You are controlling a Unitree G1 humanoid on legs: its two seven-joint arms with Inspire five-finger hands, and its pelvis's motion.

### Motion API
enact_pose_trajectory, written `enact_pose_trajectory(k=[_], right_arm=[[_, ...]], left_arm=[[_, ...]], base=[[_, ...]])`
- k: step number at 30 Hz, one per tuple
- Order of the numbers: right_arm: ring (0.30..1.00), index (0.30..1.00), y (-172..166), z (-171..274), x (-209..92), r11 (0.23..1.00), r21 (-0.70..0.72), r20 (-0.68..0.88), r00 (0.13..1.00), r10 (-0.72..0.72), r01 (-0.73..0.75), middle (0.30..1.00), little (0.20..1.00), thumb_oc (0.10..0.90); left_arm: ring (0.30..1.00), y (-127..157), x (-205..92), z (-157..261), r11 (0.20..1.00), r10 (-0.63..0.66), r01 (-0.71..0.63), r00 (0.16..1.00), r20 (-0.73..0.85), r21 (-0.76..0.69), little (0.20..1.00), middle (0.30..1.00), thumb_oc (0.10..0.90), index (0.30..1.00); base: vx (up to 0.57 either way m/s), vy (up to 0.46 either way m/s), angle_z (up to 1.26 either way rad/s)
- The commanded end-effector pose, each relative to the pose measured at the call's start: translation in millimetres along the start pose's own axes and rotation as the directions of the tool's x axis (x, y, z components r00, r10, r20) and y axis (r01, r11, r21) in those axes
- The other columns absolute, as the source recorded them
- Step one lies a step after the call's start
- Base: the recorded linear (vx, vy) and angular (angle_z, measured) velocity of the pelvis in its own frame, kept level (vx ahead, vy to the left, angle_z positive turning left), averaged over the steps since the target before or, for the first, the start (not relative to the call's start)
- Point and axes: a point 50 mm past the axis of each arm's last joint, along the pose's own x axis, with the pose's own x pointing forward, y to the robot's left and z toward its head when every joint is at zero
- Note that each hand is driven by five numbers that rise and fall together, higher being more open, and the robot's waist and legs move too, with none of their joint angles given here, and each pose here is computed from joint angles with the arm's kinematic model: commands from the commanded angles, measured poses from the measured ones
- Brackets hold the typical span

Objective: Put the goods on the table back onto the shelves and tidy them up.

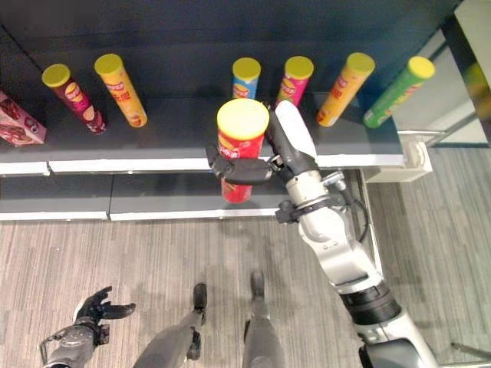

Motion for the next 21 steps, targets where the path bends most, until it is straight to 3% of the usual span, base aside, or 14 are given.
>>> enact_pose_trajectory(k=[1, 7, 12, 16, 17, 21], right_arm=[[0.3, 0.3, -33.5, 54.4, 27.4, 0.984, -0.012, 0.292, 0.942, -0.166, 0.177, 0.3, 0.3, 0.4], [0.3, 0.3, -41.6, 65.2, 51.0, 0.946, -0.064, 0.334, 0.9, -0.278, 0.317, 0.3, 0.3, 0.4], [0.3, 0.3, -64.9, 74.4, 66.5, 0.84, -0.177, 0.391, 0.82, -0.418, 0.513, 0.3, 0.3, 0.4], [0.3, 0.3, -80.7, 77.1, 72.3, 0.787, -0.197, 0.406, 0.779, -0.477, 0.585, 0.3, 0.3, 0.4], [0.3, 0.3, -92.4, 81.2, 72.1, 0.734, -0.194, 0.428, 0.729, -0.533, 0.651, 0.3, 0.3, 0.4], [0.3, 0.3, -105.3, 83.3, 75.8, 0.667, -0.21, 0.443, 0.678, -0.586, 0.714, 0.3, 0.3, 0.4]], left_arm=[[0.9, 27.8, -6.7, -17.9, 0.995, 0.071, -0.068, 0.997, -0.034, 0.077, 0.9, 0.9, 0.8, 0.9], [0.9, 14.0, -7.6, -15.8, 0.998, 0.046, -0.045, 0.999, -0.02, 0.037, 0.9, 0.9, 0.8, 0.9], [0.9, 13.8, -9.6, -24.7, 0.996, 0.063, -0.06, 0.997, -0.046, 0.065, 0.9, 0.9, 0.8, 0.9], [0.9, 12.8, -10.0, -26.5, 0.996, 0.062, -0.059, 0.997, -0.049, 0.071, 0.9, 0.9, 0.8, 0.9], [0.9, 9.9, -9.2, -21.8, 0.995, 0.053, -0.05, 0.998, -0.028, 0.081, 0.9, 0.9, 0.8, 0.9], [0.9, 6.7, -7.4, -10.6, 0.997, 0.05, -0.051, 0.999, 0.017, 0.06, 0.9, 0.9, 0.8, 0.9]], base=[[0.0, -0.138, 0.92], [0.0, -0.074, 0.49], [0.01, -0.016, 0.42], [0.02, 0.008, 0.27], [0.01, 0.028, 0.15], [0.0, 0.011, 0.03]])
